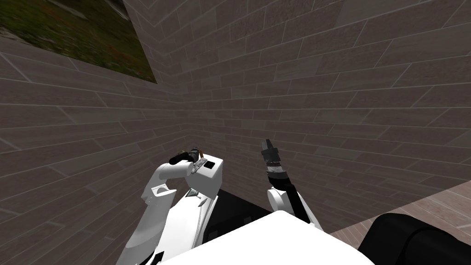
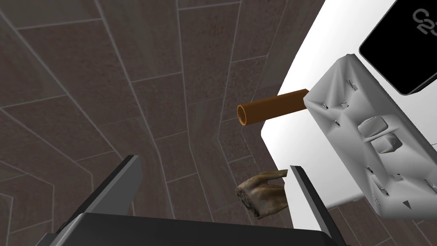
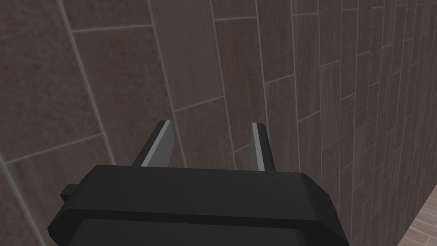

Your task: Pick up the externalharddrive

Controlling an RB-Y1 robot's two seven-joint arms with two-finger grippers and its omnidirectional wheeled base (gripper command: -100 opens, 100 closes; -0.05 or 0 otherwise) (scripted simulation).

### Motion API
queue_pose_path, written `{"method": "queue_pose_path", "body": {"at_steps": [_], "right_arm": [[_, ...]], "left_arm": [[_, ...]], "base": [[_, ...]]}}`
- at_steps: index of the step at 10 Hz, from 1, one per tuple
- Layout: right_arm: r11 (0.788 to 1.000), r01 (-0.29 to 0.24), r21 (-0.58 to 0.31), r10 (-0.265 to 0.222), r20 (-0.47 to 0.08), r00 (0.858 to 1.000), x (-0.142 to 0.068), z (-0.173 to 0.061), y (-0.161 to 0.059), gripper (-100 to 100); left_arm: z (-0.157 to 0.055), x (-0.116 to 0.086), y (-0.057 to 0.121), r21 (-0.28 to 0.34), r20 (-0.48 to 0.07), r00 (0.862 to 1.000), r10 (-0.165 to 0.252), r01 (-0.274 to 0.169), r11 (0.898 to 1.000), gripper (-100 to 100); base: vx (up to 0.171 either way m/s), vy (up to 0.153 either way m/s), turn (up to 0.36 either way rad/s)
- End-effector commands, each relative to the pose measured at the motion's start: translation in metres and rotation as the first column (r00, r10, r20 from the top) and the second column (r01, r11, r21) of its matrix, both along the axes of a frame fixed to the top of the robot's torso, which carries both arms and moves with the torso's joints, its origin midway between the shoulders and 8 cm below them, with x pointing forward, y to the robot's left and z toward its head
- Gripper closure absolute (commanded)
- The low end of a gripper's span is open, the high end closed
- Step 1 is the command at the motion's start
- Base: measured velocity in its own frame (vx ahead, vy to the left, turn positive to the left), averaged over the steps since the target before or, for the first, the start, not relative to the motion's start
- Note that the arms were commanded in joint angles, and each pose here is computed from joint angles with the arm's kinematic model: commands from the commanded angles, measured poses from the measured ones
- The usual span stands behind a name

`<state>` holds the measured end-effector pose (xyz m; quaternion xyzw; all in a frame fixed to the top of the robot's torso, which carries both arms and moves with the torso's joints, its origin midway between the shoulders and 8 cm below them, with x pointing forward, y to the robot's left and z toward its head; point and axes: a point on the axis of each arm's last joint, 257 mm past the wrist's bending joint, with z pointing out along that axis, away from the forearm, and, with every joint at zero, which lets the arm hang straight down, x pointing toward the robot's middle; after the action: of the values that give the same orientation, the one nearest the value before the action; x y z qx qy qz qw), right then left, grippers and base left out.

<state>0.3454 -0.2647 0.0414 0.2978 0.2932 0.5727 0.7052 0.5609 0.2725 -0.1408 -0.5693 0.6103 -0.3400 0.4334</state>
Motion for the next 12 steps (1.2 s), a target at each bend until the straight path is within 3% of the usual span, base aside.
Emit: {"method": "queue_pose_path", "body": {"at_steps": [1, 3, 7, 8, 12], "right_arm": [[1.0, 0.0, 0.0, 0.0, 0.0, 1.0, 0.0, 0.0, 0.0, 0], [1.0, 0.0, 0.0, 0.0, 0.0, 1.0, 0.0, 0.0, 0.0, 0], [1.0, 0.0, 0.0, 0.0, 0.0, 1.0, 0.0, 0.0, 0.0, 0], [1.0, 0.0, 0.0, 0.0, 0.0, 1.0, 0.0, 0.0, 0.0, 0], [1.0, 0.0, 0.0, 0.0, 0.0, 1.0, 0.0, 0.0, 0.0, 0]], "left_arm": [[-0.009, 0.004, 0.002, 0.001, -0.052, 0.999, 0.009, -0.009, 1.0, -100], [-0.016, -0.001, 0.004, 0.001, -0.086, 0.996, 0.015, -0.015, 1.0, -100], [-0.04, -0.002, 0.006, 0.005, -0.22, 0.975, 0.036, -0.035, 0.999, -100], [-0.042, -0.003, 0.006, 0.005, -0.228, 0.973, 0.037, -0.037, 0.999, -100], [-0.065, -0.01, 0.006, 0.011, -0.357, 0.933, 0.053, -0.052, 0.999, -100]], "base": [[0.026, 0.005, -0.031], [0.019, 0.011, -0.008], [0.031, 0.014, -0.027], [0.013, 0.007, 0.002], [0.031, 0.015, -0.029]]}}
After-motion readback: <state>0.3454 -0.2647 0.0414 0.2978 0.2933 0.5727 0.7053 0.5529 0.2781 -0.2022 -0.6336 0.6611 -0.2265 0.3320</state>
